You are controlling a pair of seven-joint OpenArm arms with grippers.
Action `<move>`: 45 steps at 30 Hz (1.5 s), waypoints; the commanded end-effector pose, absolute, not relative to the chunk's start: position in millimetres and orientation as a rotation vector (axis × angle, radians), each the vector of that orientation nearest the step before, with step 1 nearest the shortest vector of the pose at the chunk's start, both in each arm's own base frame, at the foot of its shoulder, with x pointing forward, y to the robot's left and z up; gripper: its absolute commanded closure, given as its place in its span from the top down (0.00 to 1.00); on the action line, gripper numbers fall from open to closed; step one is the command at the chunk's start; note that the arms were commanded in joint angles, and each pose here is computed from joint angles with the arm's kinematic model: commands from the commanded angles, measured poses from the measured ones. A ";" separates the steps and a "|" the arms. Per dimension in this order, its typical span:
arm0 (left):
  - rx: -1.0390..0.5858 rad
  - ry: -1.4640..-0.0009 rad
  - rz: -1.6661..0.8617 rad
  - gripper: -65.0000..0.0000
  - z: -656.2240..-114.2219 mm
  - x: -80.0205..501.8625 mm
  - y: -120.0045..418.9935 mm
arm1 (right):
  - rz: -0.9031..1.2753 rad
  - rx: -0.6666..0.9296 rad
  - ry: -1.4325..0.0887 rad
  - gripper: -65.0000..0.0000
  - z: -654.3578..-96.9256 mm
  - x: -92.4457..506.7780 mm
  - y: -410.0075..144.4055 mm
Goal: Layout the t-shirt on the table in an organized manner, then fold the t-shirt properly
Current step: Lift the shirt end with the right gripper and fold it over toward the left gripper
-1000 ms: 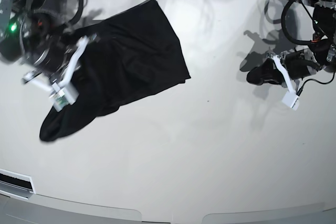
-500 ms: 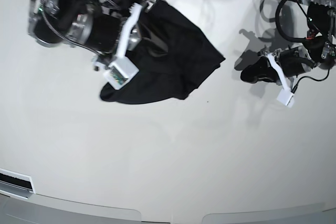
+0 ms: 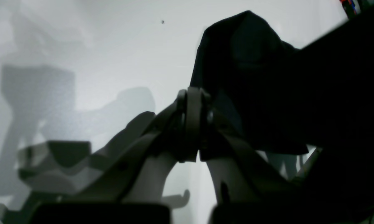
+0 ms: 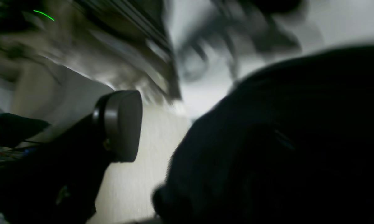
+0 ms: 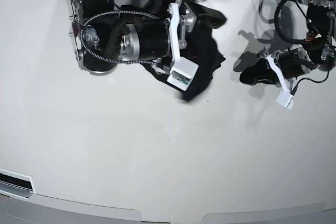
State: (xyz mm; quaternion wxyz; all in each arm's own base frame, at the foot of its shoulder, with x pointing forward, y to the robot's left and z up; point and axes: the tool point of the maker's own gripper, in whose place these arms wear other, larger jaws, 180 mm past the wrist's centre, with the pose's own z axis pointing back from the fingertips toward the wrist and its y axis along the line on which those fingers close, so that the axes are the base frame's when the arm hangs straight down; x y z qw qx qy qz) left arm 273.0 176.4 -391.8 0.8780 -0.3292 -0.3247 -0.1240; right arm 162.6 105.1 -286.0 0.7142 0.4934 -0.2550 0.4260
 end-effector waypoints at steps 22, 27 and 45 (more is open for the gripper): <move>-0.695 -0.704 -0.410 0.00 -361.5 279.5 155.0 | 0.954 0.680 -0.874 0.00 -280.3 254.9 84.4; -0.746 -0.673 -0.579 0.00 -351.5 257.9 108.6 | 0.955 0.668 -0.845 0.00 -290.8 266.8 85.0; -0.813 -0.277 -0.996 0.00 -423.0 122.6 19.9 | 1.385 0.413 -0.673 0.00 -370.3 286.8 136.1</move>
